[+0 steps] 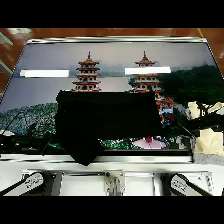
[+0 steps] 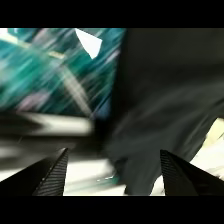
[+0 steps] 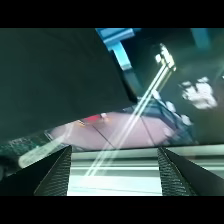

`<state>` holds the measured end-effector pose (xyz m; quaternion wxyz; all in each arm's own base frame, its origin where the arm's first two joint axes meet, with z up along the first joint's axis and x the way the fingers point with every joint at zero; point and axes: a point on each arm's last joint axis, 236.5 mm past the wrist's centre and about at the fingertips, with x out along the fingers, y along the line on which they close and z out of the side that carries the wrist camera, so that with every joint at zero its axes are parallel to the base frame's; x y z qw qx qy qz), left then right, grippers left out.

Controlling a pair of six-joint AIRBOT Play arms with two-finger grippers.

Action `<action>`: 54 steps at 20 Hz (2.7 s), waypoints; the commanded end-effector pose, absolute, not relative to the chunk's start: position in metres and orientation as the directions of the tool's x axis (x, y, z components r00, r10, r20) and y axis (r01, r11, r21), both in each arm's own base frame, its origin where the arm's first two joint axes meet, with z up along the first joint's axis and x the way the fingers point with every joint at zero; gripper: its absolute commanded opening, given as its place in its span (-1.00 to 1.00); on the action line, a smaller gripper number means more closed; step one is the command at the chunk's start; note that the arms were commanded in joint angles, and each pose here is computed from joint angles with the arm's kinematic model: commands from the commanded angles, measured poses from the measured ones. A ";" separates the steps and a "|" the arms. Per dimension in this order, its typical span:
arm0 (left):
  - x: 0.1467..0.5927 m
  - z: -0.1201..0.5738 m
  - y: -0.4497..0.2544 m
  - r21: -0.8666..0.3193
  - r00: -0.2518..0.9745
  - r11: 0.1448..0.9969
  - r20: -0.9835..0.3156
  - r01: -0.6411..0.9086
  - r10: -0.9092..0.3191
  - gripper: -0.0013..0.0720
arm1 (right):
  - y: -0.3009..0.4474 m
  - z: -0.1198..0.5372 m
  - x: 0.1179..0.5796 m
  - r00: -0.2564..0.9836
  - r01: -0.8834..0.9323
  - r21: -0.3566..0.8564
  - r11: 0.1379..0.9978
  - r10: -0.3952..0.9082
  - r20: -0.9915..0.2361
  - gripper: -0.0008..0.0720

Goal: Fold the shirts.

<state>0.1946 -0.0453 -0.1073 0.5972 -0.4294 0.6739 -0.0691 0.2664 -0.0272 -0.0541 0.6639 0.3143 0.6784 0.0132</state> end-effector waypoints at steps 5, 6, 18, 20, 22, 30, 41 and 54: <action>0.223 -0.115 -0.074 -0.630 0.153 0.639 -0.755 -0.441 -0.638 0.33 | -0.040 -0.064 0.272 0.115 0.413 0.402 0.818 0.391 -0.913 0.79; 0.222 -0.116 -0.077 -0.629 0.145 0.649 -0.756 -0.429 -0.638 -0.19 | -0.040 -0.065 0.273 0.117 0.412 0.400 0.818 0.388 -0.914 0.79; 0.245 -0.068 -0.080 -0.692 0.162 0.675 -0.719 -0.255 -0.676 -0.86 | -0.002 -0.109 0.268 0.066 0.397 0.546 0.738 0.570 -0.819 0.79; 0.249 -0.064 -0.079 -0.692 0.176 0.680 -0.721 -0.243 -0.670 -0.87 | -0.004 -0.111 0.267 0.063 0.405 0.533 0.743 0.559 -0.827 0.79; 0.250 -0.064 -0.079 -0.692 0.179 0.680 -0.720 -0.242 -0.670 -0.87 | 0.002 -0.112 0.271 0.067 0.394 0.535 0.747 0.557 -0.828 0.79; 0.287 -0.031 -0.066 -0.689 0.260 0.712 -0.718 -0.133 -0.646 -0.87 | 0.045 -0.126 0.288 0.021 0.273 0.506 0.818 0.521 -0.853 -0.74; 0.293 0.541 -0.050 0.062 0.936 0.945 0.129 0.321 -0.326 -0.87 | 0.019 0.478 0.338 0.981 -0.185 -0.039 0.982 0.187 0.046 -0.76; 0.110 0.578 -0.068 0.195 0.965 0.980 0.245 0.049 -0.097 -0.87 | -0.008 0.513 0.126 0.989 0.147 -0.167 0.975 -0.143 0.038 -0.76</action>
